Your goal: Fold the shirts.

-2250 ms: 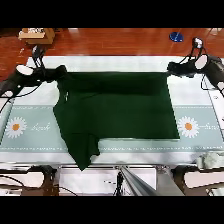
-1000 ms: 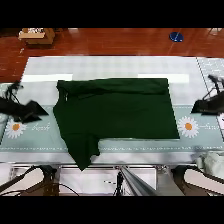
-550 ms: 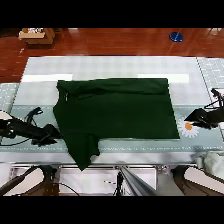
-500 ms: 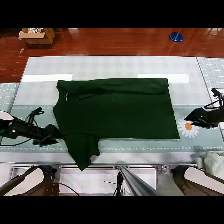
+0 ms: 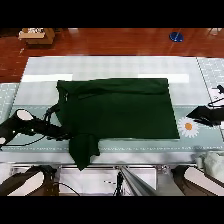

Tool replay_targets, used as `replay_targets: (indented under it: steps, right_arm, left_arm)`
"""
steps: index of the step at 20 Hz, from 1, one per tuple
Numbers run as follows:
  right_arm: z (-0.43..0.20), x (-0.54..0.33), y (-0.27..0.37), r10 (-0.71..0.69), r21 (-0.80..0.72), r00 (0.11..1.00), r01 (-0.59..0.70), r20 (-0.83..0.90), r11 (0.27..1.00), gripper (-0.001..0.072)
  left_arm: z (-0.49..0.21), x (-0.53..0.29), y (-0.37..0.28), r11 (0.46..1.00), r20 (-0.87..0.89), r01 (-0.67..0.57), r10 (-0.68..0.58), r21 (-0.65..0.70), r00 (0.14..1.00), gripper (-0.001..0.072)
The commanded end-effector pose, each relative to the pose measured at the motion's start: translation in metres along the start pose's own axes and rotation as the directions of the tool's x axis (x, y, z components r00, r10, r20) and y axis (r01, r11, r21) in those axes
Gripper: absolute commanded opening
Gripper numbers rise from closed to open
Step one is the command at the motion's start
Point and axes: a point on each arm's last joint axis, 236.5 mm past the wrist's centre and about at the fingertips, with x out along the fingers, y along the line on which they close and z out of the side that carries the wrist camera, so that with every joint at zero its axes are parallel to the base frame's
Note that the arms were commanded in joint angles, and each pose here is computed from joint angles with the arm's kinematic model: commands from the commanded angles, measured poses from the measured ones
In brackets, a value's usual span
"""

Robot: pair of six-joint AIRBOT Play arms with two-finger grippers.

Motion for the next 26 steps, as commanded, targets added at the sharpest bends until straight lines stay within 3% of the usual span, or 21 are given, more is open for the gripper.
replay_targets:
  steps: [1, 7, 11, 12, 20, 21, 23, 25, 26]
  right_arm:
    - [-0.018, 0.005, -0.022, -0.050, 0.068, 0.998, 0.053, -0.042, 0.996, 0.0579]
    - [-0.038, 0.042, -0.019, 0.065, 0.247, 0.998, -0.064, 0.004, 0.967, 0.0579]
    - [-0.056, 0.057, -0.015, 0.097, 0.276, 0.995, -0.085, -0.032, 0.957, 0.0568]
    - [-0.061, 0.060, -0.013, 0.113, 0.277, 0.992, -0.095, -0.052, 0.956, 0.0526]
    - [-0.094, 0.075, 0.007, 0.232, 0.318, 0.957, -0.169, -0.172, 0.933, 0.0513]
    - [-0.100, 0.076, 0.009, 0.241, 0.308, 0.953, -0.177, -0.185, 0.935, 0.0490]
    - [-0.102, 0.077, 0.010, 0.249, 0.287, 0.950, -0.189, -0.189, 0.939, 0.0357]
    - [-0.092, 0.076, 0.020, 0.287, 0.265, 0.947, -0.243, -0.145, 0.933, 0.0168]
    - [-0.084, 0.075, 0.027, 0.319, 0.257, 0.941, -0.282, -0.112, 0.924, 0.0113]
  left_arm:
    - [-0.002, 0.000, -0.001, 1.000, -0.008, 0.006, -0.006, -0.001, 1.000, 0.0033]
    - [-0.004, -0.002, 0.000, 1.000, -0.015, 0.014, -0.014, -0.013, 1.000, 0.0033]
    - [-0.005, -0.002, -0.001, 1.000, -0.017, 0.015, -0.015, -0.013, 1.000, 0.0034]
    - [-0.005, -0.002, -0.001, 1.000, -0.017, 0.015, -0.015, -0.013, 1.000, 0.0034]
    - [-0.004, -0.002, -0.001, 1.000, -0.015, 0.015, -0.015, -0.013, 1.000, 0.0034]
    - [-0.004, -0.002, -0.001, 1.000, -0.014, 0.015, -0.015, -0.013, 1.000, 0.0034]
    - [-0.004, -0.002, -0.001, 1.000, -0.014, 0.015, -0.015, -0.013, 1.000, 0.0033]
    - [-0.003, -0.002, 0.000, 1.000, -0.009, 0.013, -0.013, -0.013, 1.000, 0.0034]
    - [0.000, -0.002, 0.000, 1.000, -0.002, 0.011, -0.011, -0.012, 1.000, 0.0034]
